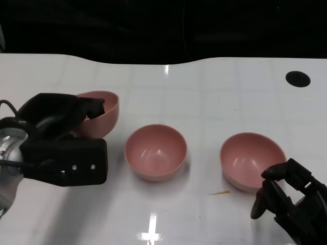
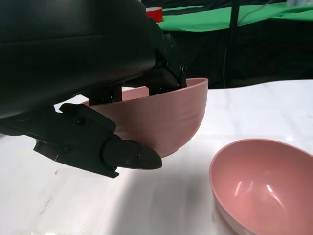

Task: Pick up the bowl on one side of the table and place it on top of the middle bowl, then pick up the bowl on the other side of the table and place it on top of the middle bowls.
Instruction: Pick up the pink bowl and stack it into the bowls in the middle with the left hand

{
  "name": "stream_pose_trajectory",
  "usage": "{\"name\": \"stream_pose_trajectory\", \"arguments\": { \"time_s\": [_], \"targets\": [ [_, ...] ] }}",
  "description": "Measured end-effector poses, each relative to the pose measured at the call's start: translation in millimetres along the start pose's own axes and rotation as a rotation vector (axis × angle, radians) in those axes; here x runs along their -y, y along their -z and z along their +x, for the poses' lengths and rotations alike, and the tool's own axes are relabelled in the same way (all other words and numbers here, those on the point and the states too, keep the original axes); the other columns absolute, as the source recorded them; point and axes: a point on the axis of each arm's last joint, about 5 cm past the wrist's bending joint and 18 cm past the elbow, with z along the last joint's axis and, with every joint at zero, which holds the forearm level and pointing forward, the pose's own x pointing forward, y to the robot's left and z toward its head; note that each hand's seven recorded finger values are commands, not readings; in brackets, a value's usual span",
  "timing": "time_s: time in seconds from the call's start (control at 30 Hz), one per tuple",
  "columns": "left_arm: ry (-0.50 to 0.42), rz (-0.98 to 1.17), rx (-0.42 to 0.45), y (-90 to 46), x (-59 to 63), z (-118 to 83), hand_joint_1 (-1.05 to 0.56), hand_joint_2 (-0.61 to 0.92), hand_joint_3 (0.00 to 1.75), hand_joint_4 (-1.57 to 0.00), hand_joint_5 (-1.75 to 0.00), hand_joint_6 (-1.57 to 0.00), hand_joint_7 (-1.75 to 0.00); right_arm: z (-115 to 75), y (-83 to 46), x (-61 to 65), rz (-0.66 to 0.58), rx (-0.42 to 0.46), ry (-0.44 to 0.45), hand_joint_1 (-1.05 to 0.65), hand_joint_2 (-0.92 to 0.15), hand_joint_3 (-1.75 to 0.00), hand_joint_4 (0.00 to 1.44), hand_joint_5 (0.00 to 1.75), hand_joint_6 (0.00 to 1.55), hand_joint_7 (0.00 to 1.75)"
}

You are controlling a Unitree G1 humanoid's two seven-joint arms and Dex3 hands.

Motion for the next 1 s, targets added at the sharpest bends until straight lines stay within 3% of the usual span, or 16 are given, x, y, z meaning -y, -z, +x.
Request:
{"name": "stream_pose_trajectory", "arguments": {
  "time_s": [0.3,0.43,0.57,0.6,0.67,0.7,0.73,0.77,0.8,0.93,1.0],
  "targets": [
    [-0.025,0.068,0.121,-33.2,-22.3,-7.4,-0.11,0.92,0.2,-0.57,-1.74,-0.53,-1.57,1.0,0.3,0.0,0.001,-0.001,-0.001,-0.13,-0.81,-0.55,0.84,1.61,0.82,1.26],
    [-0.034,0.086,0.189,-48.5,-19.0,-5.8,-0.15,0.92,0.18,-0.62,-1.64,-0.62,-1.38,0.8,1.1,0.3,0.003,-0.005,0.0,-0.13,-0.8,-0.54,0.85,1.62,0.82,1.26],
    [-0.026,0.112,0.239,-57.8,-16.0,-2.7,-0.19,0.92,0.2,-0.77,-1.26,-0.74,-1.03,0.8,1.4,0.2,0.002,-0.006,0.0,-0.15,-0.8,-0.54,0.84,1.62,0.82,1.27],
    [-0.024,0.119,0.25,-60.1,-16.0,-1.9,-0.21,0.92,0.2,-0.83,-1.1,-0.81,-0.82,0.8,1.4,0.1,0.002,-0.007,0.0,-0.15,-0.8,-0.53,0.84,1.62,0.82,1.27],
    [-0.024,0.136,0.277,-65.9,-15.4,0.1,-0.25,0.92,0.26,-1.02,-0.57,-0.96,-0.32,0.8,1.5,0.0,0.002,-0.007,-0.001,-0.15,-0.81,-0.53,0.83,1.62,0.82,1.26],
    [-0.024,0.141,0.29,-68.0,-14.5,0.7,-0.25,0.92,0.27,-1.09,-0.48,-1.01,-0.24,0.9,1.6,0.0,0.003,-0.007,-0.002,-0.14,-0.81,-0.53,0.83,1.62,0.82,1.26],
    [-0.02,0.146,0.304,-69.9,-13.0,1.4,-0.25,0.92,0.27,-0.99,-0.78,-1.06,-0.26,0.9,1.6,0.0,0.003,-0.007,-0.003,-0.14,-0.82,-0.52,0.83,1.62,0.82,1.25],
    [-0.014,0.151,0.315,-71.2,-11.1,2.2,-0.25,0.92,0.27,-0.93,-0.88,-1.06,-0.26,0.9,1.6,-0.1,0.003,-0.007,-0.005,-0.14,-0.82,-0.52,0.84,1.61,0.82,1.25],
    [-0.008,0.152,0.322,-72.3,-9.3,2.9,-0.25,0.92,0.27,-0.93,-0.84,-1.05,-0.23,0.9,1.6,-0.1,0.004,-0.007,-0.005,-0.14,-0.82,-0.52,0.84,1.61,0.83,1.24],
    [-0.007,0.158,0.344,-75.6,-4.0,5.7,-0.22,0.92,0.21,-0.92,-1.01,-1.11,-0.31,1.0,2.1,-0.7,0.005,-0.008,-0.008,-0.16,-0.81,-0.5,0.85,1.6,0.84,1.23],
    [-0.003,0.155,0.348,-76.4,-1.9,7.0,-0.22,0.92,0.22,-0.83,-1.23,-0.99,-0.56,0.9,2.3,-1.0,0.003,-0.008,-0.009,-0.16,-0.82,-0.49,0.84,1.6,0.84,1.23]
  ]
}}
